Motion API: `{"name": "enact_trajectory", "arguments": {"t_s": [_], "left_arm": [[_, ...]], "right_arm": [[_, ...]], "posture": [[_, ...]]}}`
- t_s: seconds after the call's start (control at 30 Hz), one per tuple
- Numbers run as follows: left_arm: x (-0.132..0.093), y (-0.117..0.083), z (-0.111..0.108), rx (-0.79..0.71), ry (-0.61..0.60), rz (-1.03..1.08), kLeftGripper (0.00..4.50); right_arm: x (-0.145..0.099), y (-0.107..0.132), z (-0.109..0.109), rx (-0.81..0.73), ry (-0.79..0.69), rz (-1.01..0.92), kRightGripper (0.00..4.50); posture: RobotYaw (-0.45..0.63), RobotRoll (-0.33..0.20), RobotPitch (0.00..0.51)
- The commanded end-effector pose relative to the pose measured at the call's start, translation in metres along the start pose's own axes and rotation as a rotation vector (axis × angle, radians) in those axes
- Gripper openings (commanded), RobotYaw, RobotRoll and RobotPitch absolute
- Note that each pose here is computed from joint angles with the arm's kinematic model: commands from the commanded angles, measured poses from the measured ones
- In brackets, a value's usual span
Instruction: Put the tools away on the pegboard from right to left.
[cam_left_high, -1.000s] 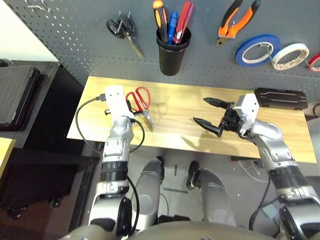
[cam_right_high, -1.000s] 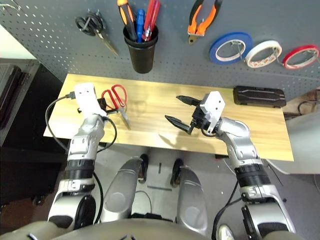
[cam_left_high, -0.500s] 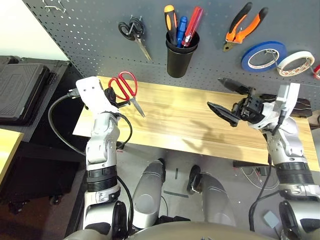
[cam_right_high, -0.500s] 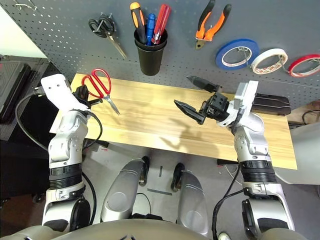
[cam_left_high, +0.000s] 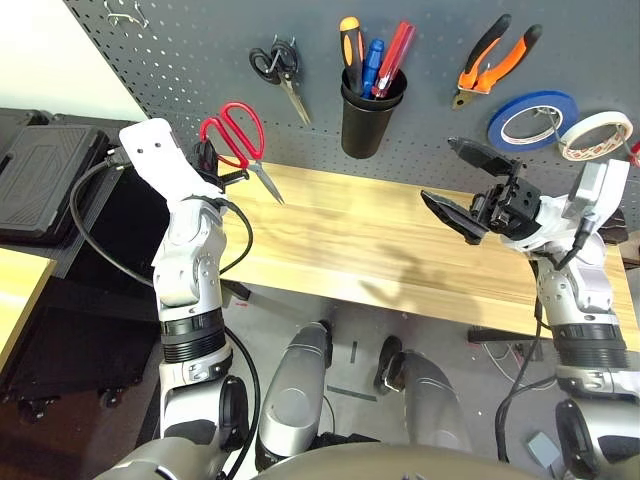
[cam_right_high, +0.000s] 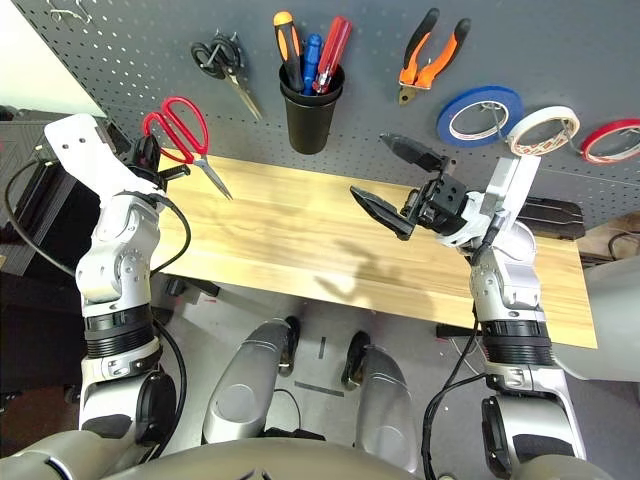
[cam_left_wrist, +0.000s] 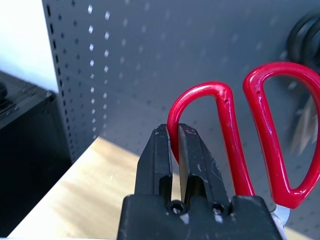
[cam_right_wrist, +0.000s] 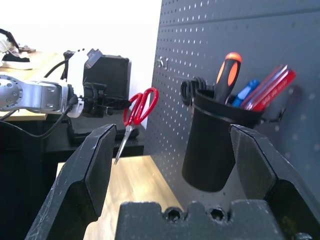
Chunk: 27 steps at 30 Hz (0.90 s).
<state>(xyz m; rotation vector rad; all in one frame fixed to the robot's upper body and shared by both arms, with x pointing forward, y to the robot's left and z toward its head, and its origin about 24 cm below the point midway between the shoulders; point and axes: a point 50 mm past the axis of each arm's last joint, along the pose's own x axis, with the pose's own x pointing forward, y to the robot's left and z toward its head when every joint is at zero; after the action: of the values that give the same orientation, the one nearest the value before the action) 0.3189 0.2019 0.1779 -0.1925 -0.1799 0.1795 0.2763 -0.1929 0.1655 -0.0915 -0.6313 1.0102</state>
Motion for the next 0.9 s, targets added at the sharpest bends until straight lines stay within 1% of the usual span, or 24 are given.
{"name": "enact_trajectory", "arguments": {"t_s": [0.03, 0.57, 0.9], "left_arm": [[0.001, -0.005, 0.015, -0.032, -0.05, -0.043, 0.03], [-0.002, -0.008, 0.03, -0.085, -0.112, -0.109, 0.03], [-0.005, -0.019, 0.036, -0.119, -0.132, -0.178, 0.03]], "right_arm": [[0.0, -0.002, 0.009, -0.032, -0.03, -0.016, 4.5], [0.002, -0.001, 0.008, -0.022, -0.029, -0.035, 4.5], [0.005, 0.002, 0.005, -0.017, -0.028, -0.031, 4.5]], "posture": [[0.28, 0.0, 0.177], [0.27, 0.0, 0.179], [0.28, 0.0, 0.185]]}}
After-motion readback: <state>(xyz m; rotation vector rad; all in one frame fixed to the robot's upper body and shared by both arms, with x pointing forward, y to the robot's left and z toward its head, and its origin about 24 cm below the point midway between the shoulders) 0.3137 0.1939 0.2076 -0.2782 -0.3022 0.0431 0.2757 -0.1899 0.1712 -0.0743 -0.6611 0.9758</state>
